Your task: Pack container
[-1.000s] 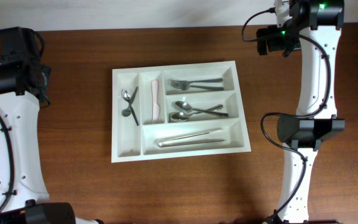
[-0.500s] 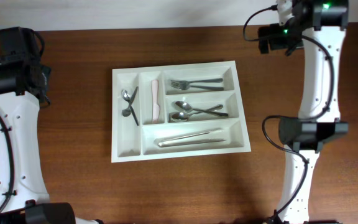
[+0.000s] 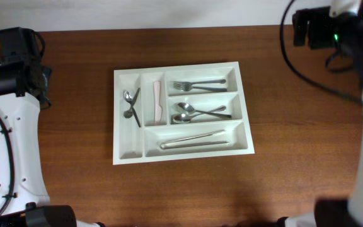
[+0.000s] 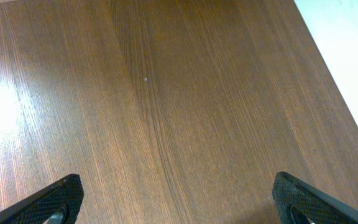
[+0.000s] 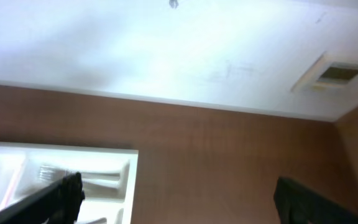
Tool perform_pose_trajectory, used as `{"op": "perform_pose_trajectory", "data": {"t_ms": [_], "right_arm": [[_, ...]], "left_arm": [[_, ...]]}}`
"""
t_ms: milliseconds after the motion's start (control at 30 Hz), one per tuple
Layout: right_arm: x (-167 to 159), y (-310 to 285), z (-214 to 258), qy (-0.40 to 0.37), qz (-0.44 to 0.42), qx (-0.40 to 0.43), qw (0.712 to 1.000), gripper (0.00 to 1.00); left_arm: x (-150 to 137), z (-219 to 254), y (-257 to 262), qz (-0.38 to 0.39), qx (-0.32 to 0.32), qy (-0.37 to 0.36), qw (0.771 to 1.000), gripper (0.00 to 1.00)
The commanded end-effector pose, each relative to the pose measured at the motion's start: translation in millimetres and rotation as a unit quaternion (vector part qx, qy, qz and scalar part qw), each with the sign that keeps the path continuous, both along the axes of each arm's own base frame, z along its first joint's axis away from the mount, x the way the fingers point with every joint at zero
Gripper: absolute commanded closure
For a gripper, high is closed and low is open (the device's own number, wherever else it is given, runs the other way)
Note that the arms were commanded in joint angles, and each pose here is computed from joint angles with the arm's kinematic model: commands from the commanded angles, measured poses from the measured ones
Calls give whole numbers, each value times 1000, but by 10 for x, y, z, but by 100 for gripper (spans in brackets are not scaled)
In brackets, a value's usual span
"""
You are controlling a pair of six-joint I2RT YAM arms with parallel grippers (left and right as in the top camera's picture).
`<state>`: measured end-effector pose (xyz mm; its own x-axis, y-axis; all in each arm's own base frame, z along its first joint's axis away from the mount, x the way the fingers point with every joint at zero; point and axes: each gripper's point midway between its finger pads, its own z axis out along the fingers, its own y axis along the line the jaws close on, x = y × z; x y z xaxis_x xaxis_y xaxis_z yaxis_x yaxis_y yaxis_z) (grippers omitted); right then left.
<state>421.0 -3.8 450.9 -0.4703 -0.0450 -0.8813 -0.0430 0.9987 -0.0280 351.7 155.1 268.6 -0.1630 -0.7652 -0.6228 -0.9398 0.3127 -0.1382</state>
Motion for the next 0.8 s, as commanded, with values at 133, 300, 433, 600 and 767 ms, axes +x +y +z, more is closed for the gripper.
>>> {"op": "perform_pose_trajectory", "data": {"t_ms": [133,300,433,600,767], "right_arm": [[-613,71,43,-112,10,9,994,1],[-1067,150,-248,-162,29,13,986,1],[-1366,274,-705,-173,62,23,983,1],[-1590,310,-1317,-205,71,22,976,1],[-1690,385,-1781,-225,92,26,970,1]], "left_arm": [[-35,105,34,4,12,-8,1000,1],[-35,105,34,4,12,-8,1000,1],[-35,105,34,4,12,-8,1000,1],[-35,105,34,4,12,-8,1000,1],[-35,105,34,4,12,-8,1000,1]]}}
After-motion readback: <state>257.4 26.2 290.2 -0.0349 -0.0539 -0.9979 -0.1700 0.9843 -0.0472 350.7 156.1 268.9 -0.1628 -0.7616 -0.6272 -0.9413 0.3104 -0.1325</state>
